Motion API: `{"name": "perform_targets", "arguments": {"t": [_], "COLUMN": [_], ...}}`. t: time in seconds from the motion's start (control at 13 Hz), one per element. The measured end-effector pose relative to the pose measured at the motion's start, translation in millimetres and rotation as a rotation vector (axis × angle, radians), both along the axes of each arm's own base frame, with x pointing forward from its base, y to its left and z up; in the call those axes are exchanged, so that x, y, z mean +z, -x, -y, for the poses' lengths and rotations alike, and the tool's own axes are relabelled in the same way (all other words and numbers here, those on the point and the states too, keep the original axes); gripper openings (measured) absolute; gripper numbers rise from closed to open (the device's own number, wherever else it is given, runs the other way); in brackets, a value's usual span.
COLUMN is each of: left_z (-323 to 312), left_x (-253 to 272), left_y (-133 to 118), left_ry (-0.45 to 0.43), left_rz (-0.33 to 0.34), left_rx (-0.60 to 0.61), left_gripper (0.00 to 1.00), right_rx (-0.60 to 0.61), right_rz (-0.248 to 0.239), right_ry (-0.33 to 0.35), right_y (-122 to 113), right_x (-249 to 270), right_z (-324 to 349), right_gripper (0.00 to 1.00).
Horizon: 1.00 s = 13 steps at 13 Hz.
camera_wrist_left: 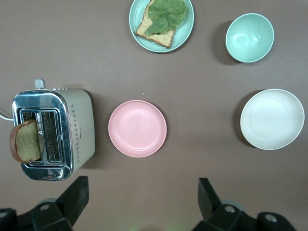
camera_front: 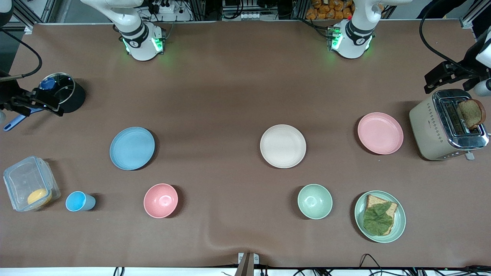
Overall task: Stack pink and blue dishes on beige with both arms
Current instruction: 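Reach the right gripper to the blue plate while the left gripper reaches pink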
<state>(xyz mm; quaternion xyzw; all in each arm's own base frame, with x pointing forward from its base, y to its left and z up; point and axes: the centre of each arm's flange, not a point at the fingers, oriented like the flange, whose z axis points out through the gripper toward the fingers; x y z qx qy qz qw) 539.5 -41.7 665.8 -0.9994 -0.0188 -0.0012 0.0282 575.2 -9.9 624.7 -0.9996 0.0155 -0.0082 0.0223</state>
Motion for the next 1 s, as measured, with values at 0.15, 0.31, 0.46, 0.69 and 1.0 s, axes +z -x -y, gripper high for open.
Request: {"name": "perform_targets", "arguments": {"t": [0.15, 0.31, 0.46, 0.69, 1.0], "left_z": [0.0, -0.1, -1.0, -2.8, -27.7], "left_x": [-0.1, -0.3, -2.8, -27.4, -84.8], "left_y": [0.1, 0.1, -0.7, -10.4, -24.6], "left_ry": [0.0, 0.0, -0.001, -0.008, -0.008], "left_rz": [-0.001, -0.002, -0.008, -0.054, -0.067], "left_rx": [0.0, 0.0, 0.002, 0.009, 0.049], "left_gripper": [1.0, 1.0, 1.0, 1.0, 1.0], "right_rx": [0.0, 0.0, 0.002, 0.007, 0.023], "right_rz": [0.0, 0.0, -0.001, -0.01, -0.106], "right_ry": [0.0, 0.0, 0.0, -0.001, -0.009], "right_y": [0.0, 0.0, 0.1, -1.1, -24.9], "right_x": [0.0, 0.0, -0.1, -4.0, -59.8], "right_z": [0.0, -0.1, -0.4, -1.6, -5.5], "right_gripper": [1.0, 1.0, 1.0, 1.0, 1.0]}}
